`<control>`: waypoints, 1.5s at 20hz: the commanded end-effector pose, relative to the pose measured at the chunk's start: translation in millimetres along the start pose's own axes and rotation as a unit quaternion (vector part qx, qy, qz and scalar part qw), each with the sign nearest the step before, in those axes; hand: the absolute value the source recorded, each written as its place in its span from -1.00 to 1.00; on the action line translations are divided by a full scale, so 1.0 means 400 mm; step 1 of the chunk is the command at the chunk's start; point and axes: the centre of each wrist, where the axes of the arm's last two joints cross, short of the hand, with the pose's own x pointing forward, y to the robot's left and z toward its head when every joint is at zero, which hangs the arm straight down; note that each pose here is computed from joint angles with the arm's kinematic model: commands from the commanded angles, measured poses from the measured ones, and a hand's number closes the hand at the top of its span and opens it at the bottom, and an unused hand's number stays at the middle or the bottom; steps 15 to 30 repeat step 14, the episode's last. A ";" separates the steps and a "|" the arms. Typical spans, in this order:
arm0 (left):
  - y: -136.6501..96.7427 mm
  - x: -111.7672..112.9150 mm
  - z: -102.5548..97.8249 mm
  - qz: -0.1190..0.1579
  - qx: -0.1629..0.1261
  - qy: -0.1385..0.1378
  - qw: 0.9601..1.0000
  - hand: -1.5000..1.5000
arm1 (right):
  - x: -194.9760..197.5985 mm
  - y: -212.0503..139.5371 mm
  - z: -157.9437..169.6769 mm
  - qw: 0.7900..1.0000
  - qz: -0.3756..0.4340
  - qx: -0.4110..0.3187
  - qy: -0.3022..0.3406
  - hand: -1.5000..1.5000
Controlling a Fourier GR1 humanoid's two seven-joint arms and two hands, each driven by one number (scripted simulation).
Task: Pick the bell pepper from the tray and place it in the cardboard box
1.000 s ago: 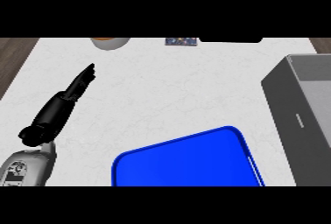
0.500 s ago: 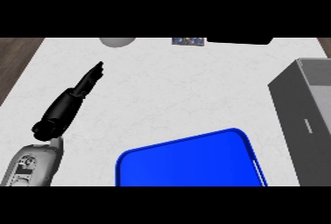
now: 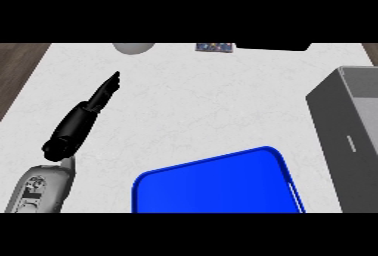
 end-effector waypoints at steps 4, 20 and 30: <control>0.007 0.018 -0.009 -0.002 0.007 -0.005 1.000 0.00 | -0.039 0.115 -0.054 0.939 -0.292 -0.129 -0.129 -1.00; 0.013 0.004 0.002 -0.001 0.001 -0.004 1.000 0.00 | -0.107 0.025 0.021 0.855 -0.462 -0.226 -0.067 -1.00; 0.013 0.004 0.002 -0.001 0.001 -0.004 1.000 0.00 | -0.107 0.025 0.021 0.855 -0.462 -0.226 -0.067 -1.00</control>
